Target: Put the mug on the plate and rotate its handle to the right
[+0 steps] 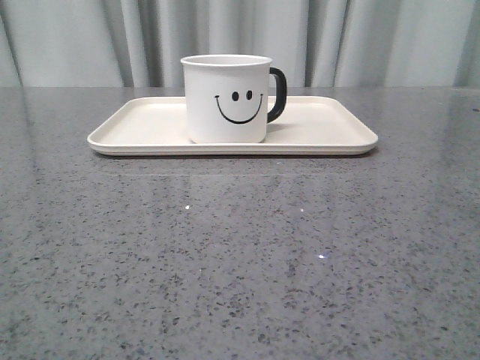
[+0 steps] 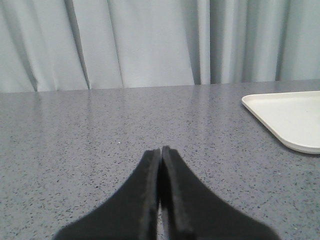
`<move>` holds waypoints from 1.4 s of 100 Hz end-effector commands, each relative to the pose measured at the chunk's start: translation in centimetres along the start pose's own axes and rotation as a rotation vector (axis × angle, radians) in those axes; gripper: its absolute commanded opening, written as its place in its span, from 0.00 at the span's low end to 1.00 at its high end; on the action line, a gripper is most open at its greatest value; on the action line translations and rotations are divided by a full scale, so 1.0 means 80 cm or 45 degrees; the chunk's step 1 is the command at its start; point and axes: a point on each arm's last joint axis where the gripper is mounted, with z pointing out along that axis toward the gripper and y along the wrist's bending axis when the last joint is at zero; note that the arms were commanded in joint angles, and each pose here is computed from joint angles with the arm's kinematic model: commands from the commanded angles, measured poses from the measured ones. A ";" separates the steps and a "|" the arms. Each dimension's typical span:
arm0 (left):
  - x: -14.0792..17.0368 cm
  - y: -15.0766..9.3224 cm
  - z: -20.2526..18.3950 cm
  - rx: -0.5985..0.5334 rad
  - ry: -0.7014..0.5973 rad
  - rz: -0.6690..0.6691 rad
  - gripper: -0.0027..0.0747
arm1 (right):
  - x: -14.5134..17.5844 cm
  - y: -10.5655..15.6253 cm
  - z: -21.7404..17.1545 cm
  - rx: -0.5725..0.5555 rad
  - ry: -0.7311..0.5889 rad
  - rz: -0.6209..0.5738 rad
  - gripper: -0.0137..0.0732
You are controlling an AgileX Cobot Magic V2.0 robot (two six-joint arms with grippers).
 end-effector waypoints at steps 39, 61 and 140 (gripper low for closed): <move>-0.009 0.001 -0.004 -0.009 -0.132 -0.003 0.01 | 0.037 -0.022 -0.020 0.323 -0.427 0.073 0.09; -0.009 0.001 -0.004 -0.009 -0.132 -0.003 0.01 | 0.076 -0.028 -0.032 0.476 -0.432 0.092 0.09; -0.009 0.001 -0.004 -0.009 -0.132 -0.003 0.01 | 0.153 -0.017 -0.047 0.561 -0.469 0.137 0.09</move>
